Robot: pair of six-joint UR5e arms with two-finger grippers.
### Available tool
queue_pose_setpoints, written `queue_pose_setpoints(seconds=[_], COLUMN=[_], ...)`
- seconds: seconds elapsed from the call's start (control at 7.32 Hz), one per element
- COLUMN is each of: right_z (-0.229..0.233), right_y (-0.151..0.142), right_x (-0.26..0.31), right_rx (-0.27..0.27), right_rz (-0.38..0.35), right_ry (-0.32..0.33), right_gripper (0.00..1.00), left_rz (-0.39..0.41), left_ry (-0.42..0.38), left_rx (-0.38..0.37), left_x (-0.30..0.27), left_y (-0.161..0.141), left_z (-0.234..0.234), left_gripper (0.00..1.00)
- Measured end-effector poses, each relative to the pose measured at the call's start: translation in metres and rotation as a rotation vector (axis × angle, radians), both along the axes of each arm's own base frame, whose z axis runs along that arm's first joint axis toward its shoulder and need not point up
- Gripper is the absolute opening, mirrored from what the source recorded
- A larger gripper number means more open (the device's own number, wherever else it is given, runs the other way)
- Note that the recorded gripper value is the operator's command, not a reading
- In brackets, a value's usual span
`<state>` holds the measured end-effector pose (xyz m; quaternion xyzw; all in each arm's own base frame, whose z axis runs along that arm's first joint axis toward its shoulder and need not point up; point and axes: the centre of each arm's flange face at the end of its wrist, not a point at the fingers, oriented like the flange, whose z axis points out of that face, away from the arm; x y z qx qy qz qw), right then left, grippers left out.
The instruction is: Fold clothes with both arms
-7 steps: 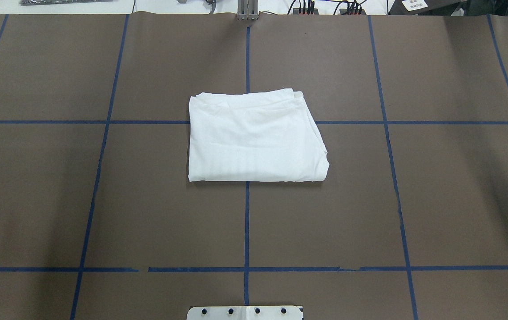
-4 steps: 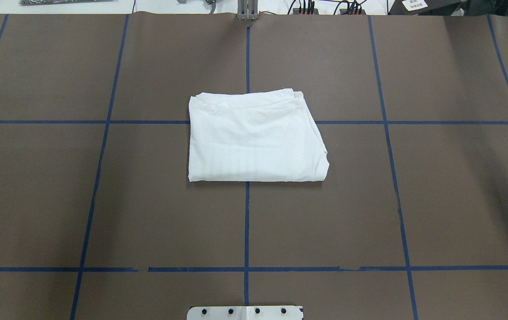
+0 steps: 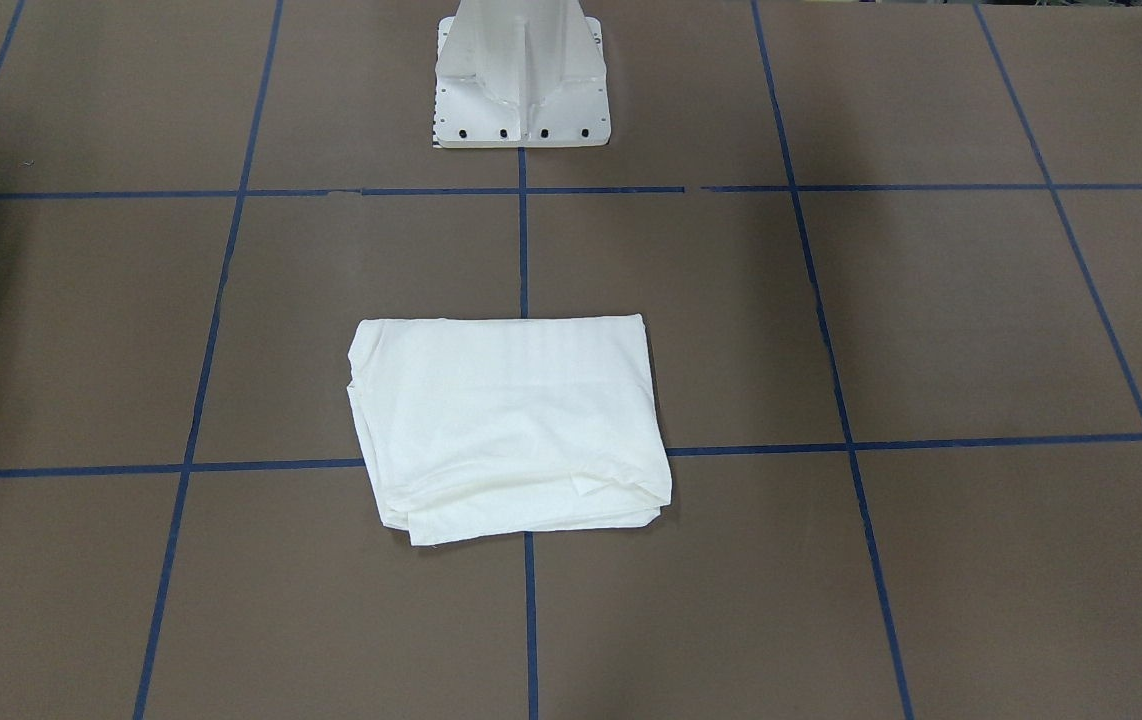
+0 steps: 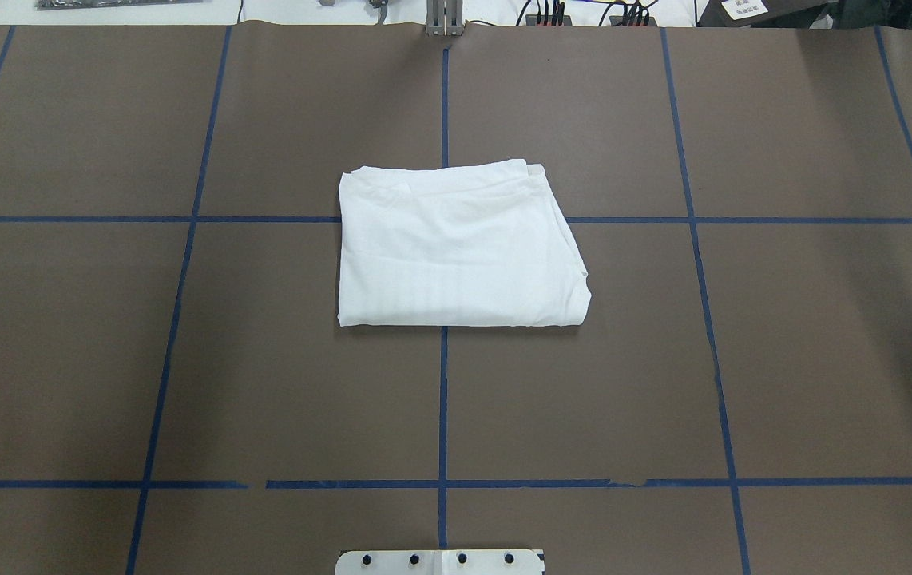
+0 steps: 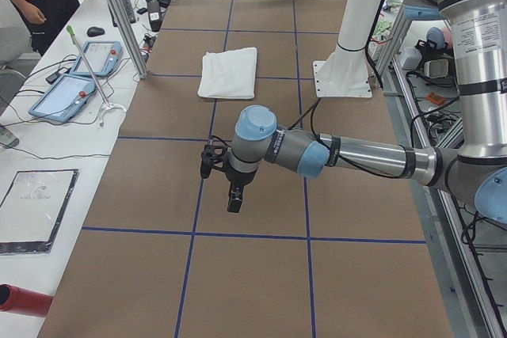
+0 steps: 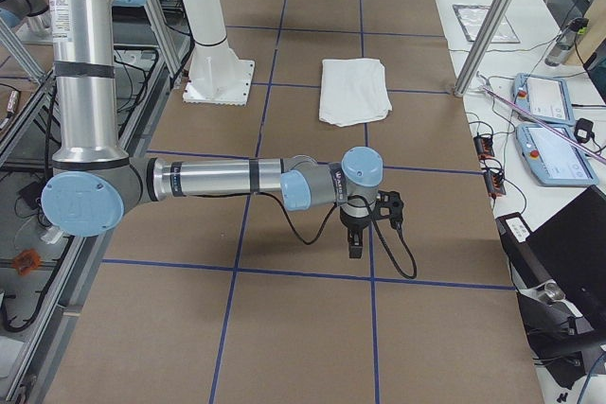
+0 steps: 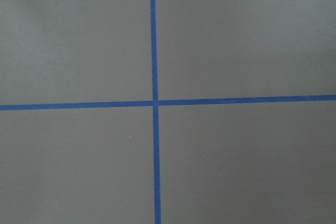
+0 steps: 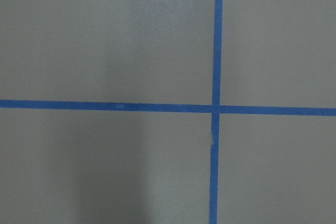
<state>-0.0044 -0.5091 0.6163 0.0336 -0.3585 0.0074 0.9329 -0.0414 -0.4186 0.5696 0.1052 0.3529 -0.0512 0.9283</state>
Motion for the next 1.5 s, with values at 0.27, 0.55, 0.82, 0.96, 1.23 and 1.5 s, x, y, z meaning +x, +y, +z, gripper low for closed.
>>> queue_pose_setpoints(seconds=[0.27, 0.55, 0.82, 0.96, 1.23, 1.5], right_z=[-0.005, -0.006, -0.009, -0.01, -0.012, -0.015], right_y=[0.007, 0.021, 0.03, 0.031, 0.034, 0.041], right_x=[0.004, 0.005, 0.006, 0.007, 0.007, 0.008], right_rx=[0.008, 0.007, -0.003, -0.002, 0.0, 0.005], right_rz=[0.003, -0.015, -0.032, -0.034, -0.034, -0.034], right_ry=[-0.002, -0.023, -0.062, -0.067, -0.07, -0.071], right_gripper=[1.0, 1.0, 1.0, 1.0, 1.0, 1.0], left_rz=[-0.004, -0.009, 0.0, 0.007, 0.018, 0.027], left_ry=[0.002, 0.009, 0.025, 0.031, 0.053, 0.073], left_rx=[0.0, 0.037, 0.07, 0.078, 0.073, 0.058], left_x=[-0.001, -0.001, 0.001, 0.003, 0.005, 0.007], left_y=[-0.003, -0.016, -0.023, -0.023, -0.023, -0.023], left_z=[0.0, -0.018, -0.035, -0.037, -0.037, -0.03], left_gripper=[1.0, 1.0, 1.0, 1.0, 1.0, 1.0])
